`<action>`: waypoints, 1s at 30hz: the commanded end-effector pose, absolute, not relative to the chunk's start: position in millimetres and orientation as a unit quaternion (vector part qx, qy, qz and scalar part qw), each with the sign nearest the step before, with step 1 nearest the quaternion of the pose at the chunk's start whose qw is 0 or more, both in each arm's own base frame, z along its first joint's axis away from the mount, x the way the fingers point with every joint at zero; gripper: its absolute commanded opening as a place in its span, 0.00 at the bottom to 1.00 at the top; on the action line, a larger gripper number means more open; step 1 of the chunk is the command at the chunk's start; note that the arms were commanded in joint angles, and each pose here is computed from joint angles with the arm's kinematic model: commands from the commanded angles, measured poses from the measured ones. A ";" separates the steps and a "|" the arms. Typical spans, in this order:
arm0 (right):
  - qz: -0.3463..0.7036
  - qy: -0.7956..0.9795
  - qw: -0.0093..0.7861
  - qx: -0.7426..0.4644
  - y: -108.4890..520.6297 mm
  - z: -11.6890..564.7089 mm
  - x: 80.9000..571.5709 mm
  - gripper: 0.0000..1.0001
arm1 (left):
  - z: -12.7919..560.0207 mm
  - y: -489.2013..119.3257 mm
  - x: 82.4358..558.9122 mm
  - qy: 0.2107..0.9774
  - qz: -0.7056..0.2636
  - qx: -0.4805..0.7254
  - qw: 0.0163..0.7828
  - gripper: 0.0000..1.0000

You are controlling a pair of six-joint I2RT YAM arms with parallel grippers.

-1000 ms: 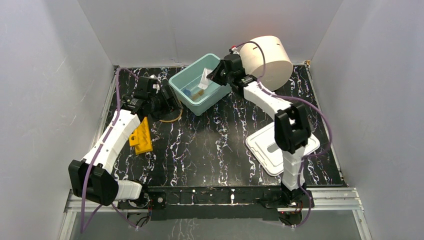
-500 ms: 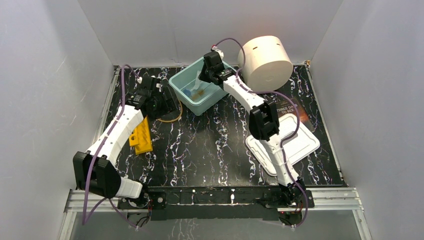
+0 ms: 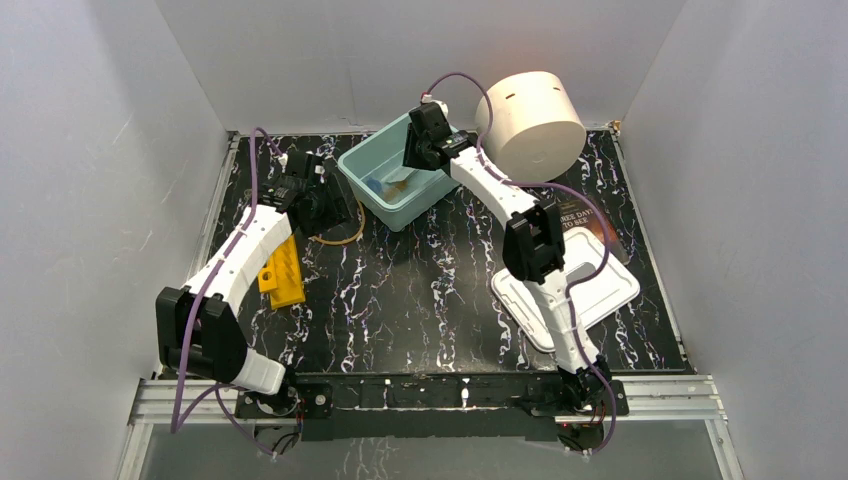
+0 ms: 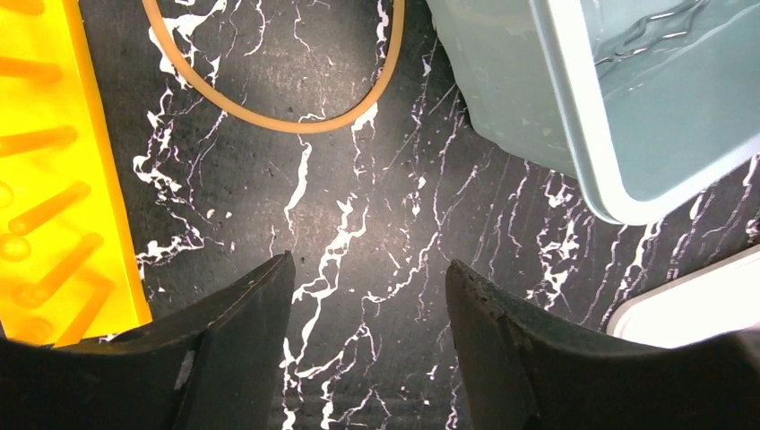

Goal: Organize the chemistry lab equipment

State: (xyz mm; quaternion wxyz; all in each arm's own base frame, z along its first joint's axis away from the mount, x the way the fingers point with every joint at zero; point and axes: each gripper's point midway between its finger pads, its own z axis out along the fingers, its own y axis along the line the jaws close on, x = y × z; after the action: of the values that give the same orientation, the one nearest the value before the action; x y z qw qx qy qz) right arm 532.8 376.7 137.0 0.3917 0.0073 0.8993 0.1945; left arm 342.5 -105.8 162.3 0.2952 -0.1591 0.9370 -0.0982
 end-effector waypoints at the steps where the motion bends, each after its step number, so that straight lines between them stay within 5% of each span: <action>1: 0.254 0.859 0.443 -0.030 371.6 240.2 507.5 0.45 | 146.0 -100.0 351.2 0.938 -0.090 -0.161 0.292 0.58; 10: 0.309 0.840 0.443 -0.047 344.8 289.1 438.6 0.46 | 79.1 -99.4 358.7 0.963 -0.070 -0.130 0.226 0.53; 16: 0.323 0.843 0.428 -0.048 325.7 289.6 399.6 0.47 | 63.9 -93.6 381.9 0.963 -0.048 -0.096 0.248 0.51; 30: 0.304 0.845 0.439 -0.036 300.3 290.8 379.2 0.49 | 40.6 -103.8 402.2 0.963 -0.099 -0.056 0.242 0.51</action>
State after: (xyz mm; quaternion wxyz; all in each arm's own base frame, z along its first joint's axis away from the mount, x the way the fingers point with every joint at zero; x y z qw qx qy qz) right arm 379.4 303.1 248.3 0.3946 -0.0377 0.8744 0.2799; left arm 393.6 -95.8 40.4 0.2377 -0.0875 0.9645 -0.0742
